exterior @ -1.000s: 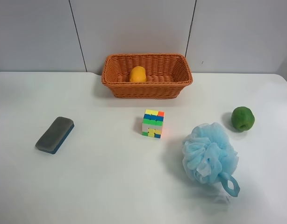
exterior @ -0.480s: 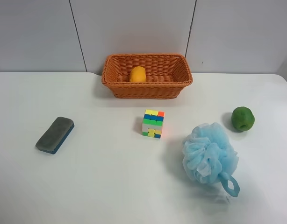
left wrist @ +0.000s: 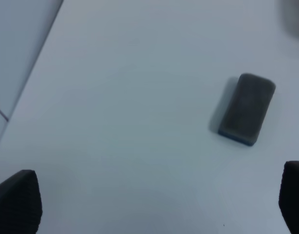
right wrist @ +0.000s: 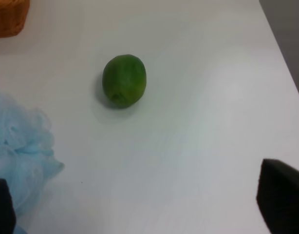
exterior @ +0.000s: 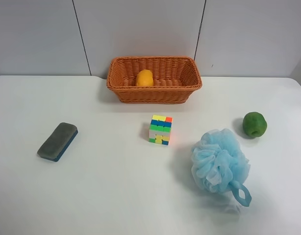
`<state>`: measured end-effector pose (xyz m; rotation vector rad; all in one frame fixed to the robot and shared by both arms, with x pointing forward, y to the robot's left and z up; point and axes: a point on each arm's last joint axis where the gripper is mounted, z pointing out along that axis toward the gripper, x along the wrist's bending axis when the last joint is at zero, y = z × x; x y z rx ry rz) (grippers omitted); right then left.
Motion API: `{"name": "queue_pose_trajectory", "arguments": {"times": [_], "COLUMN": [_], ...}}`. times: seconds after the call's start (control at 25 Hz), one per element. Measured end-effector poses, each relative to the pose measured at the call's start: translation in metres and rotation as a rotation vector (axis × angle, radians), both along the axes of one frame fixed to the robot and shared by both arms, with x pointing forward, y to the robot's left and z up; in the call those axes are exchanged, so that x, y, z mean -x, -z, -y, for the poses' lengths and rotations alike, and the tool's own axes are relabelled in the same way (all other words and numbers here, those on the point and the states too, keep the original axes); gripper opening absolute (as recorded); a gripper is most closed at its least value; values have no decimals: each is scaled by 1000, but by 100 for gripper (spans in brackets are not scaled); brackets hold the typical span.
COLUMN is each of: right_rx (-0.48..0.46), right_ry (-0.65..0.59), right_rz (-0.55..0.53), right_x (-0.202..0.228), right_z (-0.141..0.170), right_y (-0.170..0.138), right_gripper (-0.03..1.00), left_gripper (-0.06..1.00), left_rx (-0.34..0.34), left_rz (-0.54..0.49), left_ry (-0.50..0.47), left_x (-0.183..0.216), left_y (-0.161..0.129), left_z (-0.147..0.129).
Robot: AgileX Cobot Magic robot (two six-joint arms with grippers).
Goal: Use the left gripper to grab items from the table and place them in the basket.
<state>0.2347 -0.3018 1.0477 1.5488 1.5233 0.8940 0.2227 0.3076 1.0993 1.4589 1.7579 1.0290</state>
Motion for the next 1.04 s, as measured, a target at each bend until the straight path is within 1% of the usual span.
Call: {"name": "queue_pose_trajectory", "arguments": {"times": [0.08,0.16,0.28,0.8,1.04], "right_rx": [0,0,0,0,0], "right_ry": [0,0,0,0,0], "right_rz": [0,0,0,0,0], "right_x": [0,0,0,0,0], "right_z": [0,0,0,0,0], "right_y": [0,0,0,0,0], "right_gripper": [99,99,99,99,99], "left_gripper": [97,97,97,97,95], "left_rx": [13,24,37,28,27], "left_rz": [6,35,51,62,62], "left_ry": [-9,-1,22,37,38], "left_x": [0,-1,-7,-9,-9], "left_y": [19,32,44,45,45], "left_z": [2,4,6,6,6]}}
